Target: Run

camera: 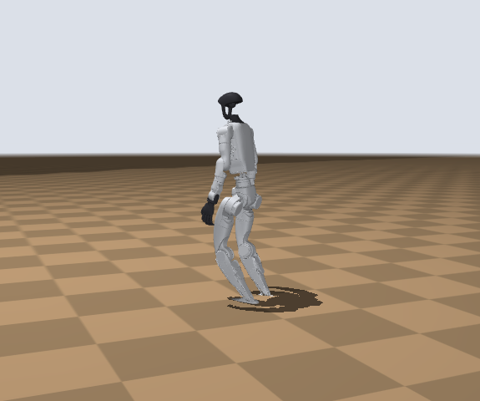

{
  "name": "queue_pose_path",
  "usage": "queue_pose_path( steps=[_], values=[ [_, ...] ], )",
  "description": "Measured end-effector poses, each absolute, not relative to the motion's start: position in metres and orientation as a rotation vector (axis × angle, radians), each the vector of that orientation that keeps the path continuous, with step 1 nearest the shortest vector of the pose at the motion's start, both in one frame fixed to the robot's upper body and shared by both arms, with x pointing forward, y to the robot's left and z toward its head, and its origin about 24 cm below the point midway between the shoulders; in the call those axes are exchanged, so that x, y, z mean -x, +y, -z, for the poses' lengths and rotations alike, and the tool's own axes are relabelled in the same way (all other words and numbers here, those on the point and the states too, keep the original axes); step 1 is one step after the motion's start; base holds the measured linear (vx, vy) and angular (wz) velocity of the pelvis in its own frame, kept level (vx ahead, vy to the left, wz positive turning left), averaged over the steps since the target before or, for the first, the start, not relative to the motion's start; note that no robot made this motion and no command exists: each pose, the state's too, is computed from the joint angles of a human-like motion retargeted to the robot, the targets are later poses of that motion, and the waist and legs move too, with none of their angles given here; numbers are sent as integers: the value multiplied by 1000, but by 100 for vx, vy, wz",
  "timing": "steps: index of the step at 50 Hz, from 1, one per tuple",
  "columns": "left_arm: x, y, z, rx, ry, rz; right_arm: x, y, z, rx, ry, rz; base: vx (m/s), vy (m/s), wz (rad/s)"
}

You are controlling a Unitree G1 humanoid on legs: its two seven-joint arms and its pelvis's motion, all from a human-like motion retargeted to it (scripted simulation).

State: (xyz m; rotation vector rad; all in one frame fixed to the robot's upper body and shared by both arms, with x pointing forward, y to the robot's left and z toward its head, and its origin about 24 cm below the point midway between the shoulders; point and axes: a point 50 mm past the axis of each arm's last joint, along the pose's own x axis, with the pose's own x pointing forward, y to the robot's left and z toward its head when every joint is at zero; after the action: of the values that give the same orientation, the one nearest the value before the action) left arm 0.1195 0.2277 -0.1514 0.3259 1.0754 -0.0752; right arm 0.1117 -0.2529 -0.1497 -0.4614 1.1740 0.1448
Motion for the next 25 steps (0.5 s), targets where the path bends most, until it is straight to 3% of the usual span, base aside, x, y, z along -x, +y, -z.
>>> queue_pose_path(
  steps=[11, 19, 25],
  values=[
    [-85, 258, 154, -302, 1183, -91, -81, -273, 147, 366, 1166, 36, 31, 5, 27],
    [-172, 237, 128, -330, 906, -67, 5, -304, 148, 346, 1460, 214, 78, 0, 3],
    [-212, 199, 104, -286, 678, 61, 58, -304, 145, 361, 1656, 196, 93, -1, 2]
  ],
)
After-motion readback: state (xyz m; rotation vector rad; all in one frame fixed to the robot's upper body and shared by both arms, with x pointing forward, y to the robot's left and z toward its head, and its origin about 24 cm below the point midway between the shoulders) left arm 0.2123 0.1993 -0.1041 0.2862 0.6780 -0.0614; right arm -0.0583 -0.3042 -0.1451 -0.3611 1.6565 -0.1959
